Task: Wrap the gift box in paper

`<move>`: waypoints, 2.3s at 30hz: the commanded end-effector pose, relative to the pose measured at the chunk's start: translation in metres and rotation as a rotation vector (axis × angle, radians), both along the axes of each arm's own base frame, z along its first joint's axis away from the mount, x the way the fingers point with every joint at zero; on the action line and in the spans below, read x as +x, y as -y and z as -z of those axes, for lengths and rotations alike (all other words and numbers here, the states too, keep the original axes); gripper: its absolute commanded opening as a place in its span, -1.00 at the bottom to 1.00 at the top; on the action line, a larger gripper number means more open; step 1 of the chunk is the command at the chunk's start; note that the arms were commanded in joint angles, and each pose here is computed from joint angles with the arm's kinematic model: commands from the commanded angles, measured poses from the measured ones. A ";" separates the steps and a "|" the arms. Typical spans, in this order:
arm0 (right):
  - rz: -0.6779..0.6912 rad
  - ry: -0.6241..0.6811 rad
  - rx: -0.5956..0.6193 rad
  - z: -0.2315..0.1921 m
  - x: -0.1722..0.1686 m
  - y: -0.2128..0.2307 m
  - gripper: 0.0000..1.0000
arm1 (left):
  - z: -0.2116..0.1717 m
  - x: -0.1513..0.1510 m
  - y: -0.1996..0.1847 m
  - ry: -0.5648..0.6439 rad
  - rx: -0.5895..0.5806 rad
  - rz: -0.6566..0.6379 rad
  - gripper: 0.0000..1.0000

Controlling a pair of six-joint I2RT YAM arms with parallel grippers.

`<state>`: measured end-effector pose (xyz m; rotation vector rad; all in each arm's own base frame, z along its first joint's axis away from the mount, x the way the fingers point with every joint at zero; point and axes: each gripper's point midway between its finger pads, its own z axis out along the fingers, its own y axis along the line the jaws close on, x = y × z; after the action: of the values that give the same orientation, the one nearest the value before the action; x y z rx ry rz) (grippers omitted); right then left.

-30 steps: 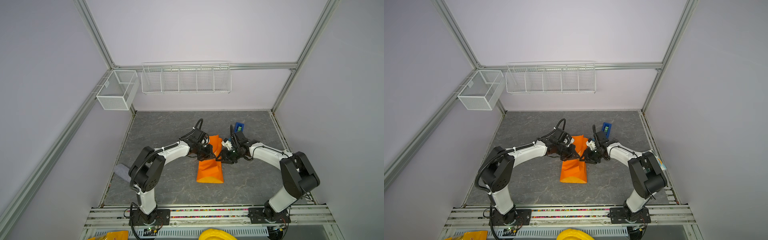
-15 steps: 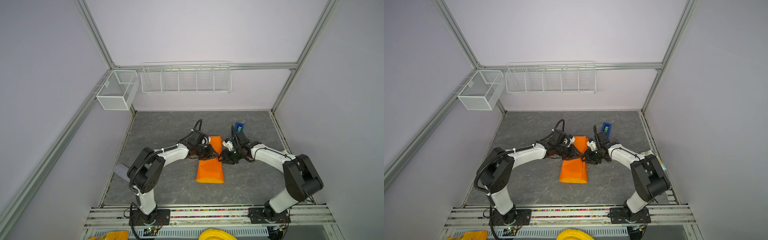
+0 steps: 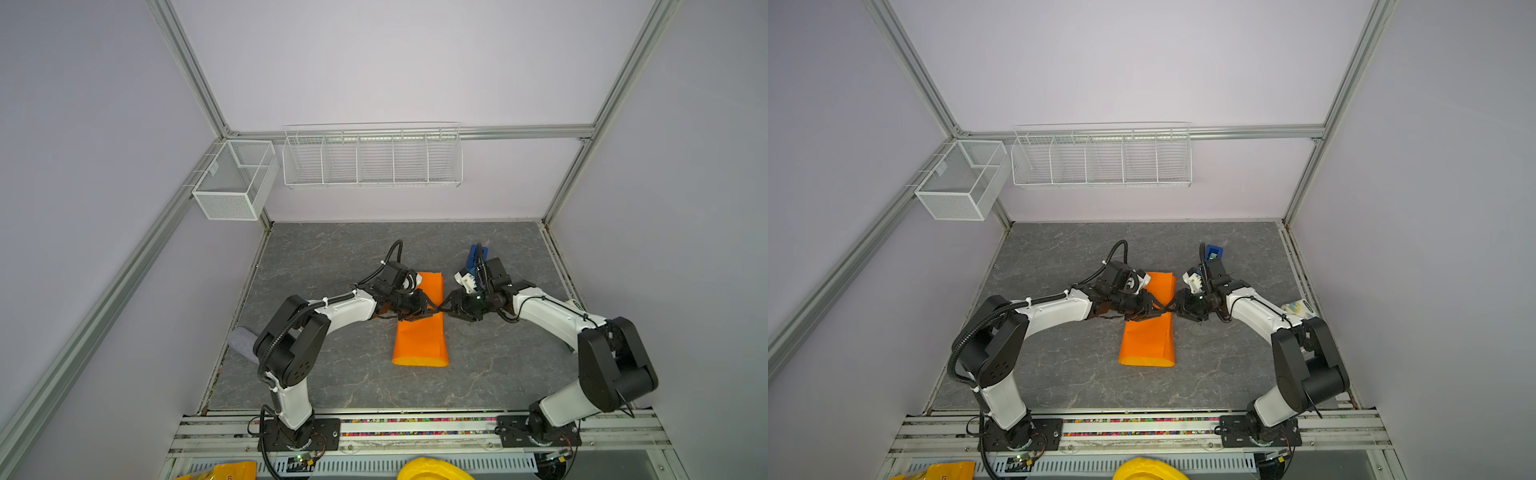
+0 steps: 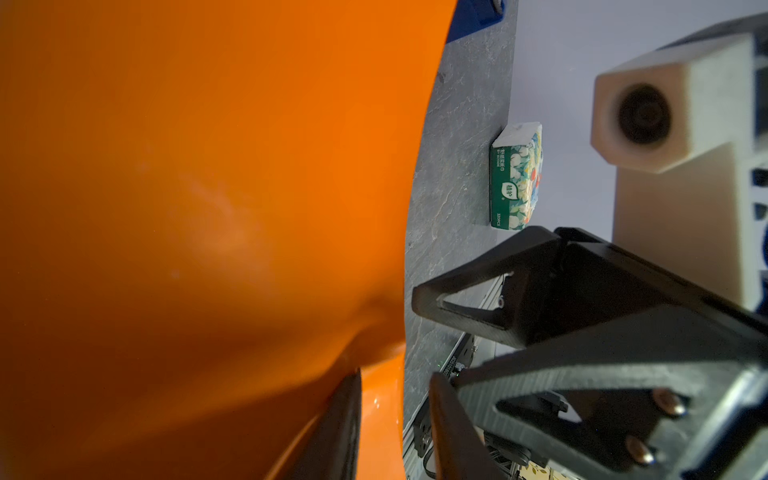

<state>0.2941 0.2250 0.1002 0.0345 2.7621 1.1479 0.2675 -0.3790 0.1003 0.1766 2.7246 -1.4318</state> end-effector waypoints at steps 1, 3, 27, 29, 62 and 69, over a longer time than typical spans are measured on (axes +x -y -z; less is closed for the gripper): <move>-0.015 -0.024 0.037 0.007 0.005 -0.011 0.04 | 0.068 -0.030 -0.030 -0.160 0.214 -0.030 -0.36; -0.023 -0.038 0.046 0.012 0.007 -0.015 -0.02 | 0.067 -0.029 -0.030 -0.159 0.210 -0.032 -0.38; -0.024 -0.117 -0.072 0.051 -0.002 -0.001 -0.36 | -0.004 0.008 -0.096 0.110 0.481 -0.085 0.12; -0.024 -0.118 -0.068 0.051 -0.002 -0.001 -0.36 | 0.006 0.006 -0.099 0.098 0.480 -0.080 0.16; -0.062 -0.091 0.044 0.020 -0.043 -0.023 -0.10 | 0.059 0.005 -0.091 -0.061 0.424 -0.200 0.21; -0.058 -0.056 -0.040 0.015 -0.042 -0.007 0.00 | 0.074 0.000 -0.103 -0.079 0.479 -0.222 0.21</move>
<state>0.2572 0.2348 0.0759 0.0308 2.8456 1.1565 0.2797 -0.3077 0.0733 -0.0281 2.8674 -0.9816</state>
